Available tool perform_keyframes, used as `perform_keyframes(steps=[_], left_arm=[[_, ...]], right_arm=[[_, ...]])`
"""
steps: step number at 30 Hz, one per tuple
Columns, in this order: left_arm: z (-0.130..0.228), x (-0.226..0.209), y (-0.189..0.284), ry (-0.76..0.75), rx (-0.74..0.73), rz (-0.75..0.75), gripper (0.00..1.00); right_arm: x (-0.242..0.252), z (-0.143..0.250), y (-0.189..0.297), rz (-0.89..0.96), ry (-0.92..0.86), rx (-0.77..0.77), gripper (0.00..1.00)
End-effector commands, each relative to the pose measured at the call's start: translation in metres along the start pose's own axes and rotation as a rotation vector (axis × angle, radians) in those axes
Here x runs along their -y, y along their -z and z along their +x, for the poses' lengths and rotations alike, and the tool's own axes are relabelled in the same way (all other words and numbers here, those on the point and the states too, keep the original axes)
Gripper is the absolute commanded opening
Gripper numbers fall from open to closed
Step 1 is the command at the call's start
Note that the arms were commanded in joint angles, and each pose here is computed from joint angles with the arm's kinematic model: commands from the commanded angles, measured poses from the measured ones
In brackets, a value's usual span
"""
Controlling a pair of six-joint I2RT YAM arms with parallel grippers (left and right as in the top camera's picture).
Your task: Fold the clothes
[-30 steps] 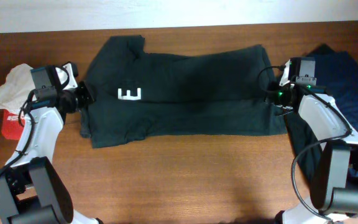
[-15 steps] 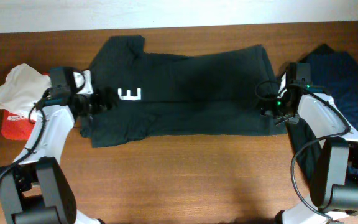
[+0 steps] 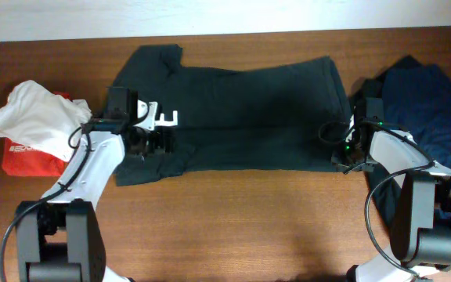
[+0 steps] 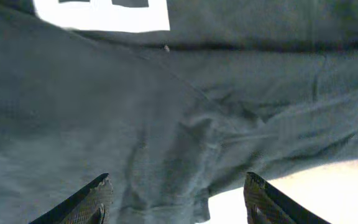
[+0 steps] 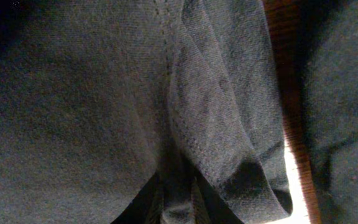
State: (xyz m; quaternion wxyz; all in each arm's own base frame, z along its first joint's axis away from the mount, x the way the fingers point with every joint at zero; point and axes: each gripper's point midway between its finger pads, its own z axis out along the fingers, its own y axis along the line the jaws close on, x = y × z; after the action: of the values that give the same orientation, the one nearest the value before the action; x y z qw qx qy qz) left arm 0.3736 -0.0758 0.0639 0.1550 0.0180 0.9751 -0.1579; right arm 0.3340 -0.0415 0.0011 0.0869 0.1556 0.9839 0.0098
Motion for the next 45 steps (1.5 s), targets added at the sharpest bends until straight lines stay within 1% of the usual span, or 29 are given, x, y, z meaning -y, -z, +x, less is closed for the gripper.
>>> perform_keyframes(steps=[1,3,5,11,13,16,17,18,19,20,21,23,25,30,32,34,35,36,37,39,40,41,42,44,45], left_arm=[[0.033,0.005,-0.024,-0.066,-0.106,-0.024,0.67],[0.047,-0.004,-0.028,-0.086,-0.150,-0.107,0.67],[0.052,-0.008,-0.029,-0.102,-0.165,-0.155,0.68],[0.058,-0.001,-0.032,-0.137,-0.181,-0.168,0.68],[0.060,-0.001,-0.034,-0.154,-0.188,-0.193,0.66],[0.066,-0.003,-0.041,-0.183,-0.211,-0.237,0.55],[0.068,-0.002,-0.043,-0.188,-0.220,-0.237,0.48],[0.072,-0.001,-0.047,-0.194,-0.235,-0.237,0.39],[0.074,0.000,-0.049,-0.197,-0.244,-0.237,0.26],[0.074,0.000,-0.050,-0.198,-0.246,-0.237,0.18],[0.074,0.000,-0.050,-0.198,-0.245,-0.238,0.01],[0.069,-0.002,-0.048,-0.199,-0.231,-0.253,0.00],[0.050,-0.002,-0.041,-0.209,-0.186,-0.286,0.00],[-0.005,0.010,-0.015,-0.228,-0.060,-0.320,0.01],[-0.029,0.013,-0.007,-0.236,0.017,-0.340,0.01],[-0.043,0.015,-0.007,-0.239,0.074,-0.341,0.01],[-0.048,0.016,-0.007,-0.239,0.093,-0.336,0.07],[-0.050,0.018,-0.007,-0.241,0.104,-0.327,0.11],[-0.051,0.019,-0.008,-0.241,0.108,-0.323,0.18],[-0.051,0.018,-0.007,-0.239,0.108,-0.325,0.22],[-0.052,0.016,-0.007,-0.235,0.109,-0.328,0.36],[-0.052,0.013,-0.006,-0.228,0.108,-0.330,0.62],[-0.052,0.010,-0.005,-0.221,0.103,-0.334,0.71],[-0.047,-0.004,0.001,-0.189,0.068,-0.351,0.75],[-0.044,-0.012,0.005,-0.158,0.051,-0.361,0.75]], right_arm=[[0.008,0.003,-0.003,0.031,-0.011,-0.009,0.20],[0.008,0.004,-0.003,0.032,-0.011,-0.012,0.20],[0.008,0.004,-0.003,0.031,-0.011,-0.012,0.20],[0.008,0.004,-0.003,0.031,-0.011,-0.011,0.20],[0.008,0.004,-0.003,0.031,-0.011,-0.010,0.20],[0.008,0.004,-0.003,0.031,-0.011,-0.011,0.20],[0.008,0.004,-0.003,0.031,-0.011,-0.011,0.20],[0.008,0.004,-0.003,0.031,-0.011,-0.011,0.20],[0.008,0.004,-0.003,0.031,-0.011,-0.011,0.20],[0.008,0.004,-0.003,0.032,-0.011,-0.011,0.20],[0.008,0.004,-0.003,0.031,-0.011,-0.012,0.20],[0.008,0.004,-0.003,0.032,-0.011,-0.011,0.20],[0.008,0.004,-0.003,0.031,-0.011,-0.010,0.20],[0.008,0.004,-0.003,0.032,-0.011,-0.011,0.20],[0.008,0.004,-0.003,0.031,-0.011,-0.011,0.20],[0.008,0.004,-0.003,0.032,-0.011,-0.010,0.20],[0.008,0.004,-0.003,0.032,-0.011,-0.011,0.20],[0.008,0.004,-0.003,0.032,-0.011,-0.011,0.20],[0.008,0.004,-0.003,0.032,-0.011,-0.011,0.20],[0.008,0.004,-0.003,0.032,-0.011,-0.011,0.20],[0.008,0.004,-0.003,0.032,-0.011,-0.011,0.20],[0.008,0.004,-0.003,0.032,-0.010,-0.010,0.20],[0.008,0.004,-0.003,0.032,-0.010,-0.010,0.20],[0.009,0.004,-0.003,0.039,-0.010,-0.011,0.20],[0.011,0.004,-0.003,0.047,-0.010,-0.012,0.20]])
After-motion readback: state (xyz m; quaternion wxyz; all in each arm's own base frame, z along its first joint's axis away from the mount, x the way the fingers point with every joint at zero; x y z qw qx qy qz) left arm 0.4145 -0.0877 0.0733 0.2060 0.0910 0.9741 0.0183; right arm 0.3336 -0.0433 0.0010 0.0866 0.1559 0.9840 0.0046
